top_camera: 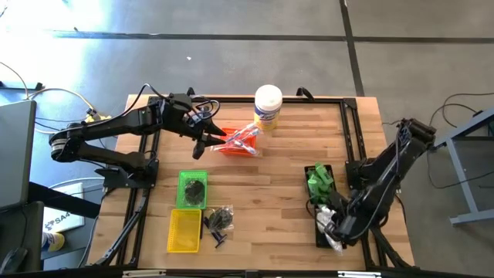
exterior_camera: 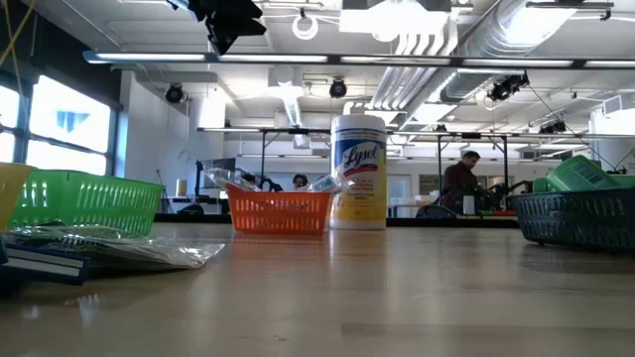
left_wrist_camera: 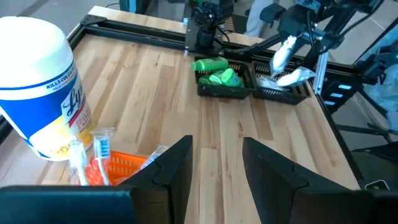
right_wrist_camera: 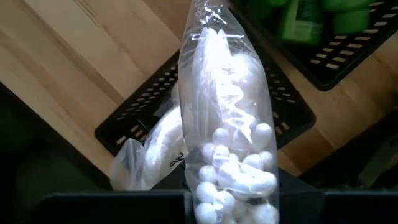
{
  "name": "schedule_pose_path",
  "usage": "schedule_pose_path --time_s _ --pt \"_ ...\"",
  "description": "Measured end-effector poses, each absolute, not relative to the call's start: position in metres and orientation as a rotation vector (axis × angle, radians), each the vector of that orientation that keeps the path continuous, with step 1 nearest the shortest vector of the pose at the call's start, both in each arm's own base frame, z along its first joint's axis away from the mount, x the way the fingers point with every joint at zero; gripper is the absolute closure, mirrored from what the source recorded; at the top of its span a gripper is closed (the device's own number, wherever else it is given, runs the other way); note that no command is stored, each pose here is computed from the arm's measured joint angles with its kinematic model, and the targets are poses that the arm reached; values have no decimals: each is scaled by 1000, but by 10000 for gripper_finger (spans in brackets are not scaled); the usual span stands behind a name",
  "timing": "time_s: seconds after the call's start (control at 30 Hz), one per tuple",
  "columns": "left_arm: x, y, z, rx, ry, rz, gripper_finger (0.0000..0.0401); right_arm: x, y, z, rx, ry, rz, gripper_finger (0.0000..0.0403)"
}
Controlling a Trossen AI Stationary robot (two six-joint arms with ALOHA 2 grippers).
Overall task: Pick & Place Travel size toiletries
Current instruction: Put the white cotton pack into the bottom black bin
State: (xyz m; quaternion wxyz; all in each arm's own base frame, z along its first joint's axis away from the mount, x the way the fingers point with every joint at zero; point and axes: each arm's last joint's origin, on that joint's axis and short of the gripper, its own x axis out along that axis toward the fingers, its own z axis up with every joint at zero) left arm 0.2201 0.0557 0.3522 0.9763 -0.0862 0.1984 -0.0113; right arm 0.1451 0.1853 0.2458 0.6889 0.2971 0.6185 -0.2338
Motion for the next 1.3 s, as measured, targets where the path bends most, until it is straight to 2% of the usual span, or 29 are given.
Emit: schedule_pose_path --time_s 0.37,0.73,0.83,1.13,1.3 --pt "220 56 352 -173 400 -20 263 150 200 221 587 1478 -584 357" --pt "220 56 352 -173 400 -21 263 150 202 219 592 1509 -585 350" --pt "220 56 352 -173 400 -21 263 151 201 219 595 1507 -592 322" --pt "220 56 352 -173 400 -21 263 150 200 219 599 1560 -595 189" --pt "220 56 352 -173 400 -21 263 149 200 219 608 1580 -595 141"
